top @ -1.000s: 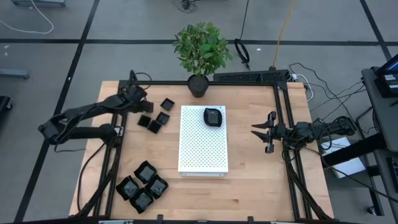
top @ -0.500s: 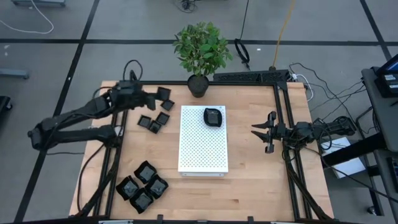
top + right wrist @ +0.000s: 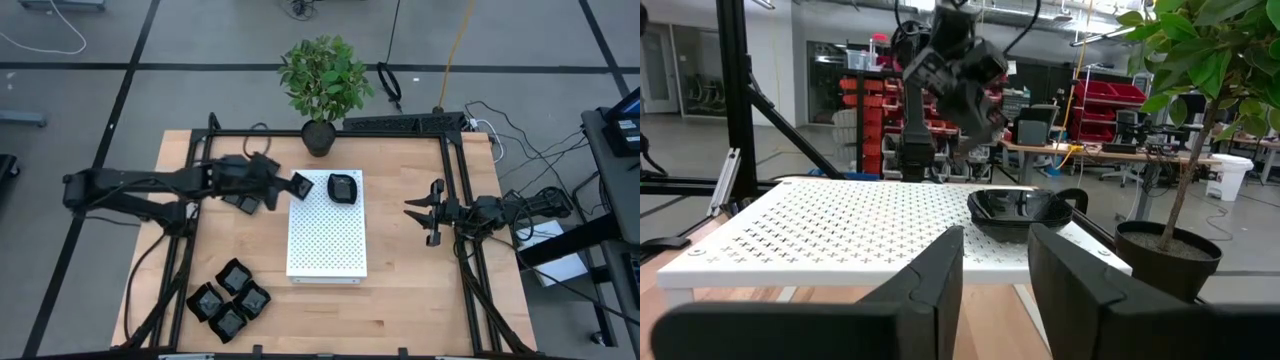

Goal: Pick & Place Mini shaped plates
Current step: Put the black square plate on the shelf, then stack the black square plate on top of the the black square plate on the shelf

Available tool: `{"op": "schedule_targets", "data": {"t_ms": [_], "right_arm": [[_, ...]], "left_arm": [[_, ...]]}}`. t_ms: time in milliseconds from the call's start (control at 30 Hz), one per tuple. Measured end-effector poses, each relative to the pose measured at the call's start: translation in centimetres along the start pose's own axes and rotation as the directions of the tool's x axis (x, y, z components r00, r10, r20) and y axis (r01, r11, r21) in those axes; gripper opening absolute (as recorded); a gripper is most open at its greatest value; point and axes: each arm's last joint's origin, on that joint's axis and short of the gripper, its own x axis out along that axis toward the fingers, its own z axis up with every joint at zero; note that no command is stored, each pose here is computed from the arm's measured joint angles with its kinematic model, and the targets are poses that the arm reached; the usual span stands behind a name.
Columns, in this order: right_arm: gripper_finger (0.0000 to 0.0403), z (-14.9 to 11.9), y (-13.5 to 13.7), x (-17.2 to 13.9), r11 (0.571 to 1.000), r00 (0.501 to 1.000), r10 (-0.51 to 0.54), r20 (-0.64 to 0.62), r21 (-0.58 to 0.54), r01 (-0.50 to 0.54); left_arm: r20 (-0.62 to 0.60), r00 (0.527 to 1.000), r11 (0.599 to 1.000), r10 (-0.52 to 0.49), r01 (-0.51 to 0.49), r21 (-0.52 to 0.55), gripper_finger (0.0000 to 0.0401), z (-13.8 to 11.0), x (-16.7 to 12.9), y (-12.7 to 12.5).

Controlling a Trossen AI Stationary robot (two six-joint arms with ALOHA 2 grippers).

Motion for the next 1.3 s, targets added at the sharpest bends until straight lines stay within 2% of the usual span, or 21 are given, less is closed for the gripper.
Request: {"op": "schedule_targets", "data": {"t_ms": [200,500,1067,1167,1300], "right_arm": [[0.0102,0.0,0.0,0.0,1.0,1.0,0.0,0.0,0.0,0.0],[0.0102,0.0,0.0,0.0,1.0,1.0,0.0,0.0,0.0,0.0],[0.0102,0.0,0.0,0.0,1.0,1.0,0.0,0.0,0.001,0.0],[0.0102,0.0,0.0,0.0,1.0,1.0,0.0,0.0,0.0,0.0],[0.0102,0.0,0.0,0.0,1.0,1.0,0.0,0.0,0.0,0.0]], "left_arm": [[-0.055,0.998,1.0,0.021,-0.02,0.01,0.0007,-1.1,2.2,0.2],[-0.104,0.993,0.998,0.055,-0.055,0.01,0.0017,-2.0,3.6,0.7],[-0.033,0.999,1.0,0.027,-0.027,-0.008,0.0024,-1.3,3.6,0.5],[0.012,0.998,0.998,0.058,-0.059,0.028,0.0045,-0.7,2.5,0.4],[0.08,0.977,0.98,0.199,-0.2,0.007,0.0101,0.3,-0.2,1.1]]}}
